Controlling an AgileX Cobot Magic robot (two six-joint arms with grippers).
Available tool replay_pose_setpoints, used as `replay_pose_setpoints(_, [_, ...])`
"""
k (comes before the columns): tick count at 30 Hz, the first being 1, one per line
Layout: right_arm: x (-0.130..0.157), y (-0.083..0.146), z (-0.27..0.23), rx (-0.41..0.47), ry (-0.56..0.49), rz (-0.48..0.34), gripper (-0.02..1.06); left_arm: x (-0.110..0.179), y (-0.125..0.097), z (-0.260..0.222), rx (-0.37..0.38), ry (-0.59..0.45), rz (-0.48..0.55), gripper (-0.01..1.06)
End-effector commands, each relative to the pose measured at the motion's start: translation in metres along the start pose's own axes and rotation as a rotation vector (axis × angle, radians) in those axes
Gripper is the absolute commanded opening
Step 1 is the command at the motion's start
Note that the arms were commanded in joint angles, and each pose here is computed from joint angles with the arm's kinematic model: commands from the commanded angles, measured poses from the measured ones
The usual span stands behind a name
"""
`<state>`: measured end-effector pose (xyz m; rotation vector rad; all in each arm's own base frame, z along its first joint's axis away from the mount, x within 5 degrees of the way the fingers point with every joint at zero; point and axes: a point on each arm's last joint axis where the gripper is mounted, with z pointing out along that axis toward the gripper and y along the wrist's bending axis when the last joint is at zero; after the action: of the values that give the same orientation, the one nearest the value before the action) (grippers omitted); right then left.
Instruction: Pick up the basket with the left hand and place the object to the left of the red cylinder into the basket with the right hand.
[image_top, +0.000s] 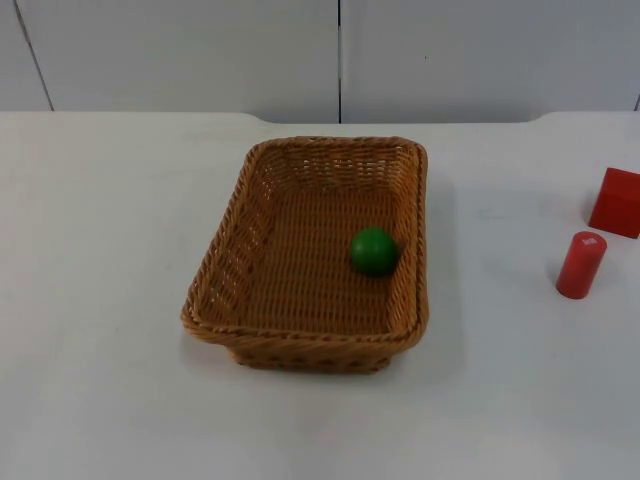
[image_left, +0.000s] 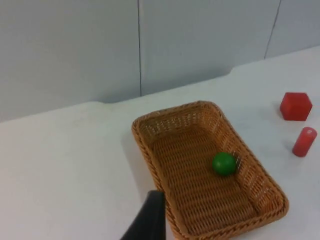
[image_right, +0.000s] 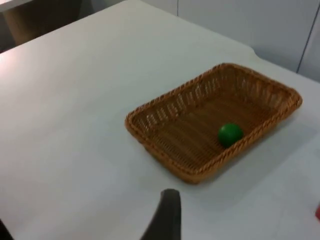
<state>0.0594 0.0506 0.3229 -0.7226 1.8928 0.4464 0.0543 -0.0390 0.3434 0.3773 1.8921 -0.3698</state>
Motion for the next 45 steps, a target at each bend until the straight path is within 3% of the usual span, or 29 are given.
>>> replay_pose_setpoints(1, [0.014,-0.001,-0.007,-0.007,0.011,0.031,0.74,0.010,-0.005,-0.012,-0.021,-0.010,-0.007,0.90])
replay_pose_setpoints(13, [0.050,-0.008,-0.055,-0.009,0.005,0.031,0.74,0.052,-0.014,-0.055,-0.184,-0.060,-0.019,0.90])
replay_pose_setpoints(22, [0.070,-0.010,-0.064,-0.019,0.025,0.006,0.74,0.070,-0.004,-0.053,-0.284,0.054,-0.096,0.90])
replay_pose_setpoints(26, [0.074,-0.007,-0.060,-0.048,0.044,-0.008,0.74,0.085,0.009,-0.043,-0.373,0.122,-0.124,0.90])
replay_pose_setpoints(30, [0.074,-0.005,-0.060,-0.066,0.045,-0.025,0.74,0.087,0.012,-0.042,-0.403,0.122,-0.147,0.90])
replay_pose_setpoints(45, [0.074,-0.005,-0.060,-0.063,0.045,-0.029,0.76,0.087,0.012,-0.042,-0.402,0.124,-0.137,0.90])
